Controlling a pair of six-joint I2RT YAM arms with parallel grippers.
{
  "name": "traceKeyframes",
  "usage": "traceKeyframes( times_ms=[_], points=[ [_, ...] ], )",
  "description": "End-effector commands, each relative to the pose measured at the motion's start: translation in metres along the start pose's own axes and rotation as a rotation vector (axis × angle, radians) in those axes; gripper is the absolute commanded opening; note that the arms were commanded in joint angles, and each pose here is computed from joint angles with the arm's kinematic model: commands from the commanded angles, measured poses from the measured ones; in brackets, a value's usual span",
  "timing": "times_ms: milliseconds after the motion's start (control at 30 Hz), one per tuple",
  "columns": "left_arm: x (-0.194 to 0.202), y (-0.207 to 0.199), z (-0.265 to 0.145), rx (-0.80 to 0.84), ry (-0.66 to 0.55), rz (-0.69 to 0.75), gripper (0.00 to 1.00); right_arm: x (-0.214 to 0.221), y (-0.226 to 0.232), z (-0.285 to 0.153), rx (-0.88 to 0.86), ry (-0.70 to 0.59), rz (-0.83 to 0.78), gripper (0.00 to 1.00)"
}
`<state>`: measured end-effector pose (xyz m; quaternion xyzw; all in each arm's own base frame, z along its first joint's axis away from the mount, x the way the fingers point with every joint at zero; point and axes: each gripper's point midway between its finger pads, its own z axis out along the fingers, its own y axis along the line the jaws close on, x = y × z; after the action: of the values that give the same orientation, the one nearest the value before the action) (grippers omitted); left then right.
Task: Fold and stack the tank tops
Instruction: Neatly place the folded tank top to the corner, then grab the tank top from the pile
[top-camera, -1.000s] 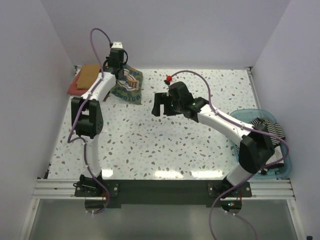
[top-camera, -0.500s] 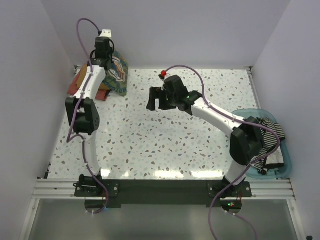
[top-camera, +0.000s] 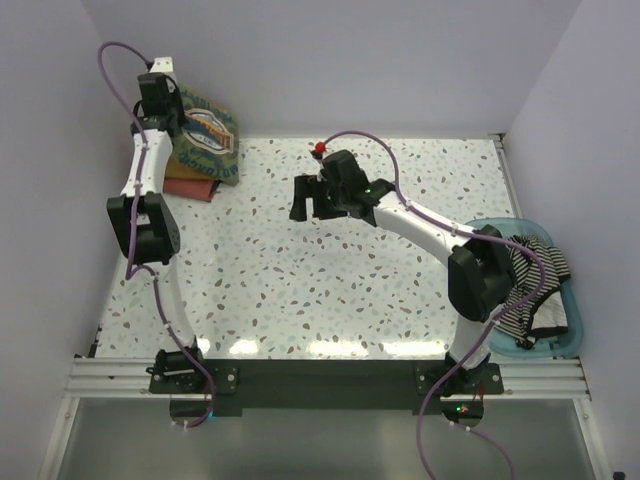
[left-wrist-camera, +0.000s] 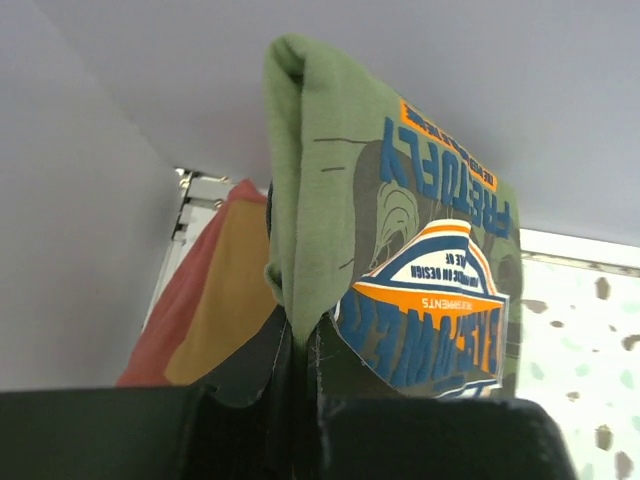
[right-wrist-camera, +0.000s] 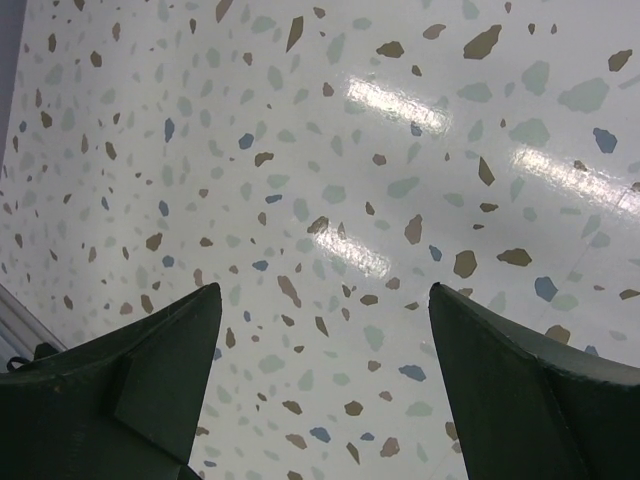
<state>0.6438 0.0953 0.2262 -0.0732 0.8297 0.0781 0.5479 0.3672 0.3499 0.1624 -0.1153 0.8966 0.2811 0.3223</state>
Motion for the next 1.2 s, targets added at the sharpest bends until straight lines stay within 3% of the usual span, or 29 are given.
traceKeyframes(
  times_ms=[0,167,267,300,333,467,633,733,867,967,1067,1167],
  points=[
    [-0.014,0.016,0.007,-0.004,-0.06,-0.027,0.0,-0.009,0.009,0.001,-0.041,-0.004,-0.018,0.88],
    [0.019,0.045,0.029,-0.064,-0.013,-0.095,0.11,-0.005,0.005,0.006,-0.03,0.006,-0.019,0.87],
    [0.031,0.065,0.034,-0.177,0.0,-0.114,0.32,-0.003,0.0,0.007,-0.009,0.011,-0.031,0.88],
    [0.032,0.071,0.033,-0.219,-0.001,-0.132,0.47,-0.002,-0.001,0.006,-0.004,0.013,-0.036,0.88],
    [0.032,0.082,0.029,-0.289,-0.011,-0.164,0.5,0.0,-0.005,0.007,0.008,0.015,-0.037,0.88],
    [0.017,0.091,0.018,-0.35,-0.055,-0.241,0.59,-0.003,-0.009,0.002,0.037,0.005,-0.043,0.88],
    [-0.008,0.072,-0.002,-0.279,-0.092,-0.321,0.64,-0.011,-0.016,-0.01,0.077,-0.025,-0.045,0.89],
    [-0.02,0.031,-0.024,-0.15,-0.096,-0.361,0.64,-0.015,-0.029,-0.023,0.141,-0.042,-0.017,0.89],
    [-0.027,-0.06,-0.077,0.045,-0.11,-0.375,0.64,-0.027,-0.058,-0.067,0.292,-0.107,0.029,0.89],
    [0.008,-0.136,-0.13,0.208,-0.046,-0.381,0.64,-0.015,-0.101,-0.125,0.533,-0.131,0.111,0.94],
    [0.016,-0.201,-0.192,0.393,-0.021,-0.389,0.64,0.001,-0.144,-0.17,0.744,-0.159,0.177,0.97],
    [0.06,-0.251,-0.248,0.528,0.063,-0.343,0.64,0.031,-0.196,-0.23,1.006,-0.158,0.264,0.99]
  ],
)
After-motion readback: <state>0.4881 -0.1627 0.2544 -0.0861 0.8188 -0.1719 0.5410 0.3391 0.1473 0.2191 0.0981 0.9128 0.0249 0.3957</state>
